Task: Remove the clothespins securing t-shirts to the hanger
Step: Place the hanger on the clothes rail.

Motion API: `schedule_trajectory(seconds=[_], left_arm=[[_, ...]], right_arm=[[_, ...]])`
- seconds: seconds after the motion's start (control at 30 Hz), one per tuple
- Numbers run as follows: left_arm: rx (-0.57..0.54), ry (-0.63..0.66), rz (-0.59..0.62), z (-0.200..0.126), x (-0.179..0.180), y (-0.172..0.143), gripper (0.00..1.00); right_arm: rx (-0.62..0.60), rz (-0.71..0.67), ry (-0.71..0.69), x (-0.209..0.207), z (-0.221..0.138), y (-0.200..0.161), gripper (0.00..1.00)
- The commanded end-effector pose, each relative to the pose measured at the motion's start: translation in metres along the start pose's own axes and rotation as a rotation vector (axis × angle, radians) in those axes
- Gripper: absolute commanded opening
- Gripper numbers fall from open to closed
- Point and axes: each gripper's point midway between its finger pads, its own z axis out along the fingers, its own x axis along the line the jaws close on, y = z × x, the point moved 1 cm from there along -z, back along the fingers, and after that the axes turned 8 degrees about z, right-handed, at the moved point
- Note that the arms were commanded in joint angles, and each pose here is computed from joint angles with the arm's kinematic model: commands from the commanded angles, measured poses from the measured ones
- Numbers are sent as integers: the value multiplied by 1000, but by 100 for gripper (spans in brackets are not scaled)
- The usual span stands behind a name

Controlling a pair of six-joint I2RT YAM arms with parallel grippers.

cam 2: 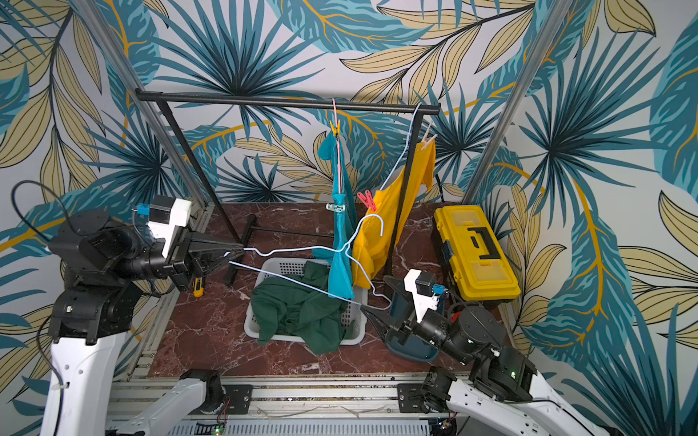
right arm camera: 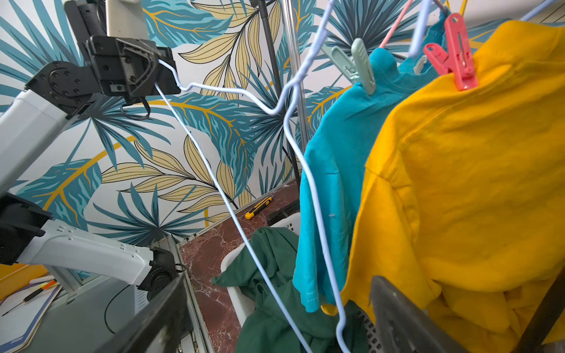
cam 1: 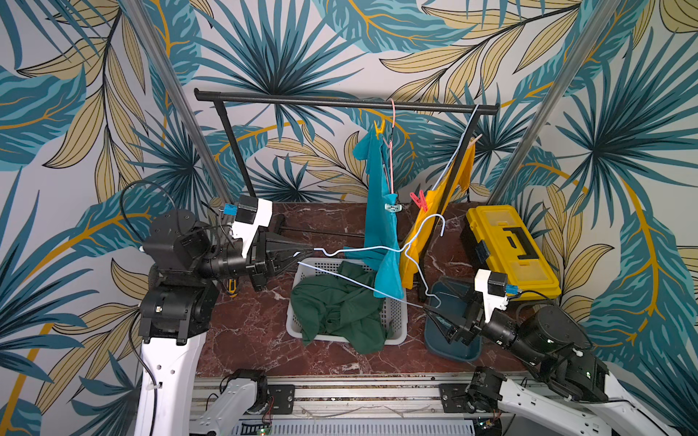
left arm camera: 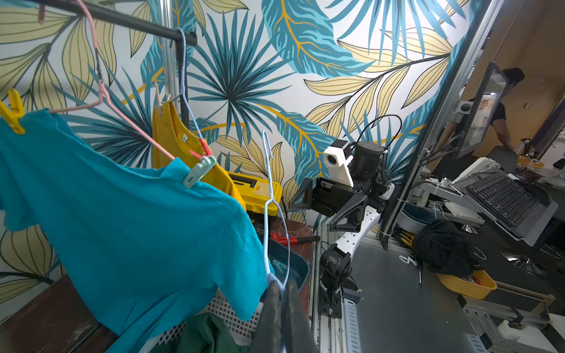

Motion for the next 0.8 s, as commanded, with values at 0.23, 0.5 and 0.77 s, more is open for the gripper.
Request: schedule_trajectory(seconds=[0.23, 0.5, 0.77], left_arm=[[-177, 392, 192, -22, 33, 85, 0], [-348, 395, 263, -27, 31, 149, 0], [-460, 525, 318, -46, 29, 179, 0]], right_arm=[[5, -13, -56, -11, 7, -8, 100], [28, -8, -62, -13, 10, -16, 99], [25, -11, -74, -16, 9, -19, 99]])
